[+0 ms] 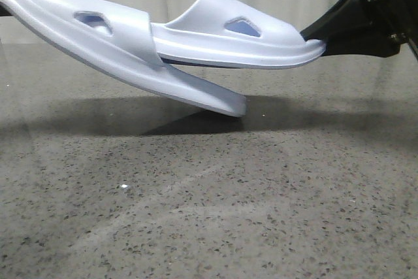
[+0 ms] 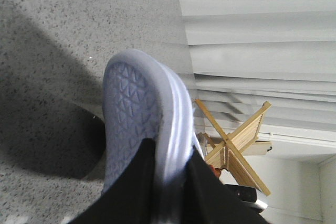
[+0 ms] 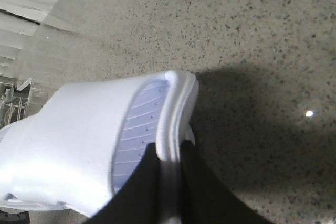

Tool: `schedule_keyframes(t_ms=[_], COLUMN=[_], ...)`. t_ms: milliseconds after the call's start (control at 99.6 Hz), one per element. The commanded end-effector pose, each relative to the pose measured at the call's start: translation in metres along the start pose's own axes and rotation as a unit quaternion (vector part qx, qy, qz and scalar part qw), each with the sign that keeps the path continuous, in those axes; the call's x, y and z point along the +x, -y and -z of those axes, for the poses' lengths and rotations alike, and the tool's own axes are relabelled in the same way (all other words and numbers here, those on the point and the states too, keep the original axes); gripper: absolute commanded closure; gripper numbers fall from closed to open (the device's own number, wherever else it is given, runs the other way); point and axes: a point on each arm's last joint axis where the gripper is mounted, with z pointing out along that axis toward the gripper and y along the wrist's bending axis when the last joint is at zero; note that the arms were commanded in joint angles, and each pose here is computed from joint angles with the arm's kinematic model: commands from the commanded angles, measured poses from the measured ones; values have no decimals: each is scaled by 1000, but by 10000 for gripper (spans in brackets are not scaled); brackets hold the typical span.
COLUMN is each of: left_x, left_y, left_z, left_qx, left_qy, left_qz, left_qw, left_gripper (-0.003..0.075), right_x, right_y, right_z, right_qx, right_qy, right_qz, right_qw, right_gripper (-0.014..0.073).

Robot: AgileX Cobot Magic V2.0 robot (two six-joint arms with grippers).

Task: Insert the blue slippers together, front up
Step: 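Swing the right-held slipper over and stack it onto the left-held slipper, then lower the stacked slippers together toward the table with both grippers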

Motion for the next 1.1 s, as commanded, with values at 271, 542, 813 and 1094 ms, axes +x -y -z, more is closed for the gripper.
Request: schedule_keyframes(t_ms=[271,542,813,1094], left_x=[24,24,23,20], left_y=[28,28,28,26], left_z=[3,3,2,2], left_qx=[109,109,106,96], left_qy=[-119,-119,-111,-96], left_qz=[4,4,5,5], left_qw=[987,987,988,991], left_gripper=[704,704,704,704], right_x=[8,-1,-3,-4], right_y=[-35,-34,-43,-62], right_z=[6,17,39,85], right_qx=[-131,-87,-74,-80], right_qy=[-46,14,55,146], right_qz=[32,99,150,200], right_qw=[990,991,984,965], right_gripper=[701,510,186,167])
